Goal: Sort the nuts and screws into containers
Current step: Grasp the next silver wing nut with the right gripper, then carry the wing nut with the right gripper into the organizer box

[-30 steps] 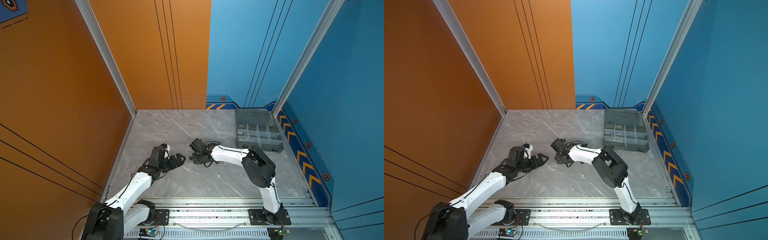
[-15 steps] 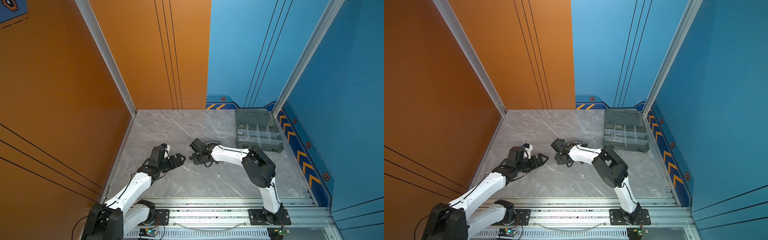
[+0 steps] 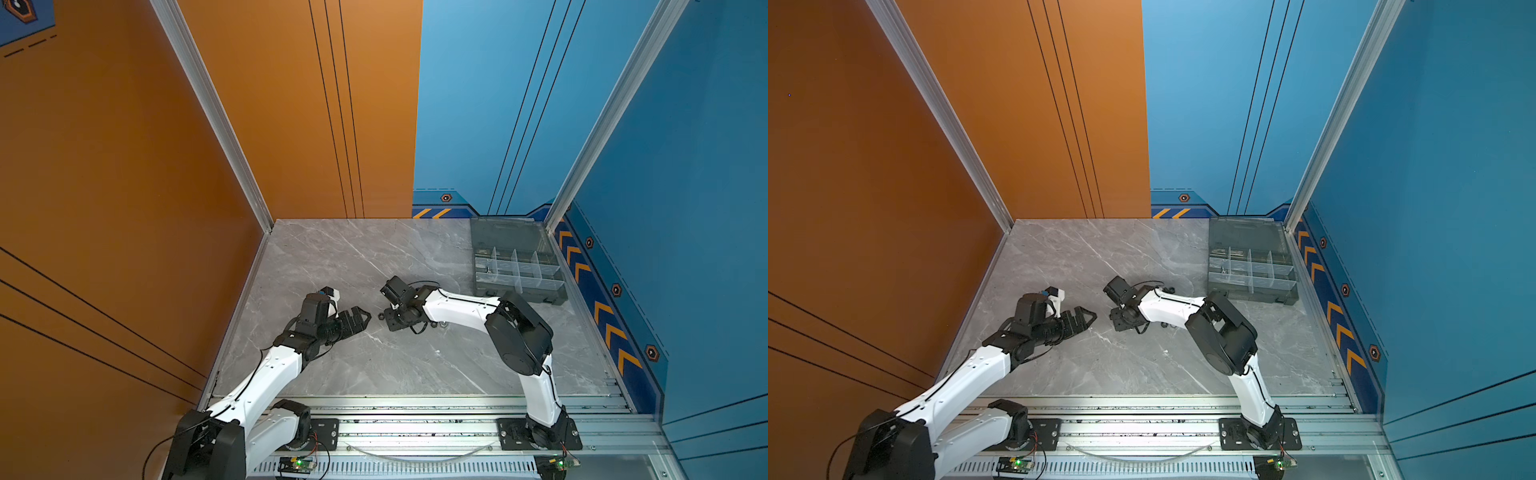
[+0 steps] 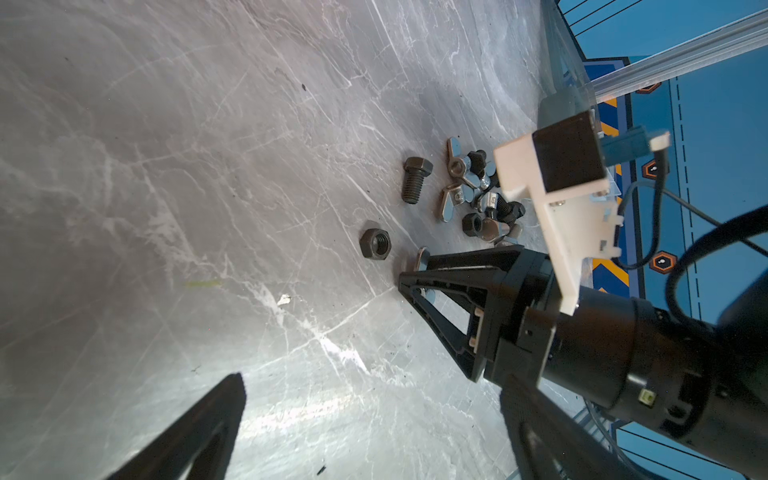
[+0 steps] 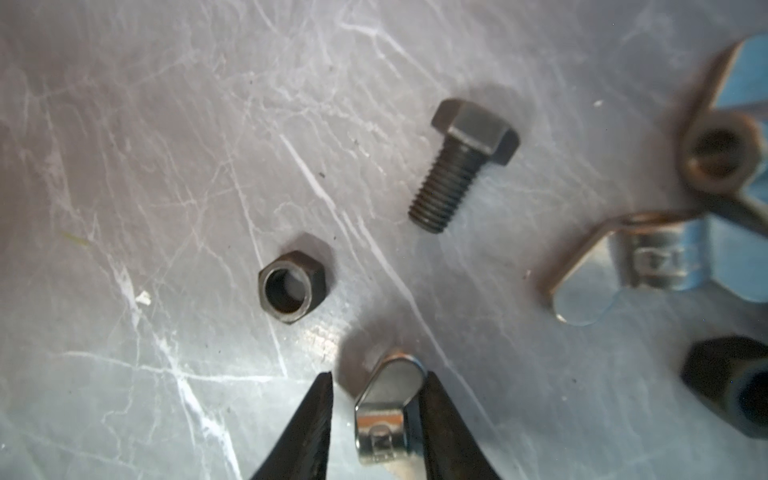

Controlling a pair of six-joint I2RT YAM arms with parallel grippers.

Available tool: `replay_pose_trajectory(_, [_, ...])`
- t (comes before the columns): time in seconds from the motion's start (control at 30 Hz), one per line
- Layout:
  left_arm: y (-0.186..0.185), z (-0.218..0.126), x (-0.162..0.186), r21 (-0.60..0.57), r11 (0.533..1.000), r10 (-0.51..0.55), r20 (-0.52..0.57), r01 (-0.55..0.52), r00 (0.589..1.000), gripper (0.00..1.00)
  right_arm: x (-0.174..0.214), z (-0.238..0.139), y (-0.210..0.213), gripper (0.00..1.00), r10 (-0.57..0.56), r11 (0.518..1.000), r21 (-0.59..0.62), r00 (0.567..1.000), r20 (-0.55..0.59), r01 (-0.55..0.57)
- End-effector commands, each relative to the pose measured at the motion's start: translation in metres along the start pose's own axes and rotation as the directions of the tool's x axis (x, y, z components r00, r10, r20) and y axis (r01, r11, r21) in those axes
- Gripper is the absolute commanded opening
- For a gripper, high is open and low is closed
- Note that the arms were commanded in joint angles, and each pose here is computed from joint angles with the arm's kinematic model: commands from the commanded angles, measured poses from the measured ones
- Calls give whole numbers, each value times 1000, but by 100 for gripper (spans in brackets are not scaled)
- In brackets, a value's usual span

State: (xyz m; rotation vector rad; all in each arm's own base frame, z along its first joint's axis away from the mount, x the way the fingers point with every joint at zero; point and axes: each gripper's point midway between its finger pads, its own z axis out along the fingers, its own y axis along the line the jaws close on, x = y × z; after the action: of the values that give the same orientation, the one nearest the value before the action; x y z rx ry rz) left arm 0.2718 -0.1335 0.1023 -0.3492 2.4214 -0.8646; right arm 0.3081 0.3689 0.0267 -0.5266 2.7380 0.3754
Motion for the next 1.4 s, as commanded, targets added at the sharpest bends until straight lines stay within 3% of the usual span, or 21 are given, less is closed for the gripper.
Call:
replay_pose_trajectory(0.0, [0,-3,2,1,1000,-5,-8,5,1000,98,29,-3,-5,37,-53,999,-5,993,-104,53])
replay_pose_trajectory(0.33, [0,-3,3,-1,1000,-10,-6,10,1000,98,35,-1,-10,30,-71,997,8,990,-120,73])
replay_pose_trajectory(0.67, [-1,-4,3,-2,1000,-6,-6,6,1000,98,33,2,-14,8,-41,999,16,993,-108,43])
replay_pose_trajectory(0.73, [-1,-4,3,-2,1000,-6,-5,6,1000,98,31,0,-13,0,-35,999,2,995,-99,36])
replay_pose_trajectory(1.0, [-2,-4,3,-2,1000,-5,-4,5,1000,98,4,-40,-4,0,8,987,-163,999,41,-1])
replay_pose_trajectory(1.2, [-3,-4,3,1,1000,-2,-4,2,1000,98,-25,-86,-37,0,90,980,-188,988,126,-66])
replay_pose_trajectory(1.37, [-4,-5,3,4,1000,-1,-3,1,1000,98,-60,-122,-122,0,252,965,-132,942,220,-227])
